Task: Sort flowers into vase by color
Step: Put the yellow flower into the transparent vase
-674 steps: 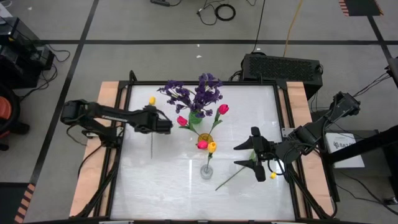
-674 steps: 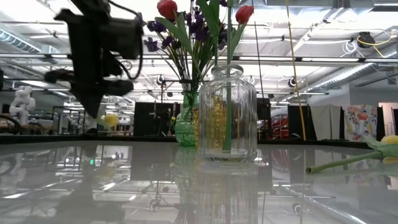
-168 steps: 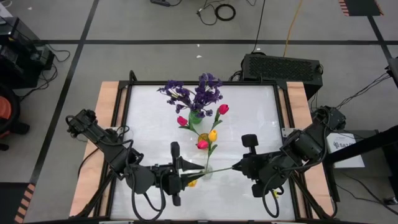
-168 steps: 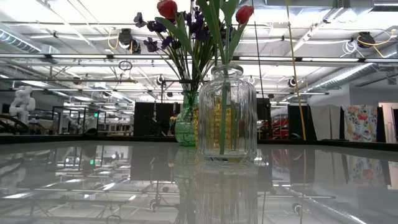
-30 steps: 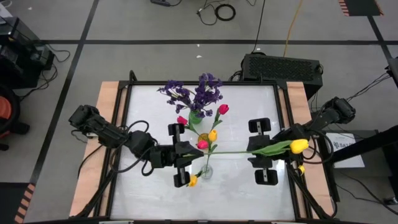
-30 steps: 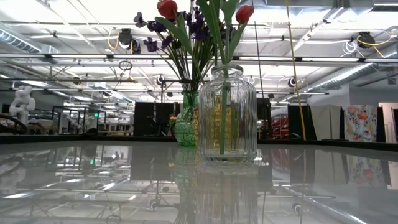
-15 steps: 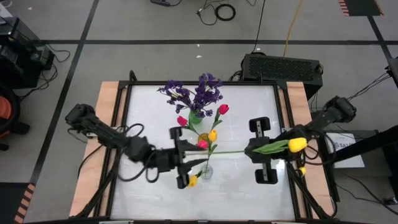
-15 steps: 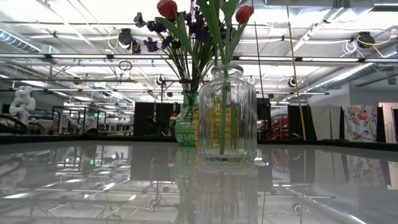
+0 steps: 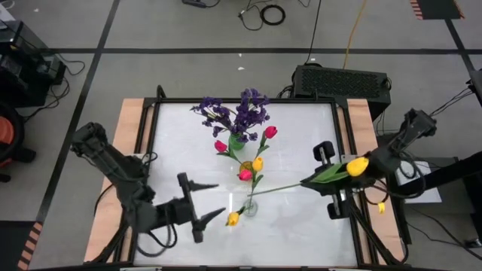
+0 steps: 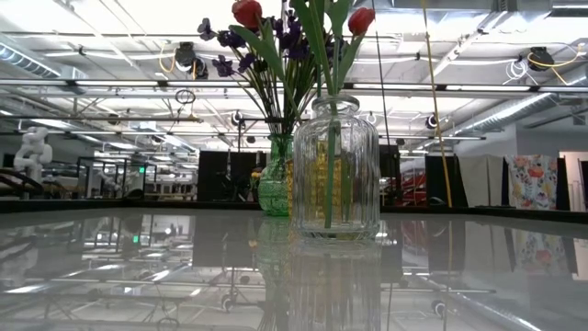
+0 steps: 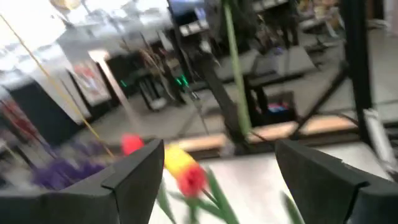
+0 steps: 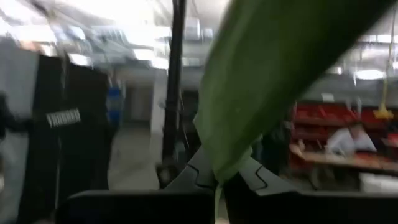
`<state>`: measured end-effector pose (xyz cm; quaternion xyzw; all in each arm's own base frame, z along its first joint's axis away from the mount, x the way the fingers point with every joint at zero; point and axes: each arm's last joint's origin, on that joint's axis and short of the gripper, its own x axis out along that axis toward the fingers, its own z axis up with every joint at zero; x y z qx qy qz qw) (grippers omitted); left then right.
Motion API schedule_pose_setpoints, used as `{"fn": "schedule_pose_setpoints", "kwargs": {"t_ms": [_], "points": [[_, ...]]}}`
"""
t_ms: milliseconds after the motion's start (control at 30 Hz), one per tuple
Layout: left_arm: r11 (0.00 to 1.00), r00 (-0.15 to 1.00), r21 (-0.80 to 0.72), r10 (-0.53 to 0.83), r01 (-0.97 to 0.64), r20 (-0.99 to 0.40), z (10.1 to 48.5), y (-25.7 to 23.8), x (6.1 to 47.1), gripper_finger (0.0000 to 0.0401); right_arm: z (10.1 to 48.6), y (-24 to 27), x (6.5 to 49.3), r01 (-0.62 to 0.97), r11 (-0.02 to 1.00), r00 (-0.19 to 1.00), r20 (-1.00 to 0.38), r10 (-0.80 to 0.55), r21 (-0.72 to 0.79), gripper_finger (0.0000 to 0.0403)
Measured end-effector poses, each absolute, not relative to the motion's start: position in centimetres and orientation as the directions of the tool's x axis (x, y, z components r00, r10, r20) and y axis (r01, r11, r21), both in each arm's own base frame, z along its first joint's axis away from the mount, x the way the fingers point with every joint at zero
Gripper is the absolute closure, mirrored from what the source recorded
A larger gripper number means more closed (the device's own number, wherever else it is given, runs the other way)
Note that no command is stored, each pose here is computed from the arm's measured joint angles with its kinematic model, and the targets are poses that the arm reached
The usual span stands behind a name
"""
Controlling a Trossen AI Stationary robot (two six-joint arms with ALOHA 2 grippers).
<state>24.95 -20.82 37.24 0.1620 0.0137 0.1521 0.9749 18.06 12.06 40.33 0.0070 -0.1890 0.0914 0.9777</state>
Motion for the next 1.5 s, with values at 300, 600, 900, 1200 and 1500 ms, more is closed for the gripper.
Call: {"fn": "schedule_pose_setpoints", "kwargs": {"t_ms": [300,600,900,1200,1500], "points": [[0.982,0.955,0.138,0.159,-0.127,-0.252,32.9,-21.6,24.3,0.0097,37.9,12.4,17.7,-0.167,0.986,0.981,0.1,0.167,-0.011,0.04],[0.977,0.887,0.1,0.214,-0.19,-0.41,29.6,-21.4,24.0,0.0126,35.5,13.9,19.9,-0.118,0.993,0.993,-0.012,0.118,-0.012,0.04],[0.989,0.884,0.018,0.139,-0.147,-0.445,23.7,-22.5,24.7,0.0127,32.1,15.6,22.7,-0.026,1.0,0.992,-0.125,0.026,0.0,0.04],[0.991,0.884,-0.01,0.111,-0.13,-0.454,20.9,-22.9,25.6,0.0127,30.0,15.7,24.7,0.043,0.999,0.984,-0.177,-0.037,0.033,0.0399],[0.992,0.889,-0.016,0.104,-0.124,-0.447,20.9,-23.1,25.7,0.0127,29.7,15.6,25.4,0.057,0.996,0.984,-0.171,-0.045,0.066,0.0399]]}}
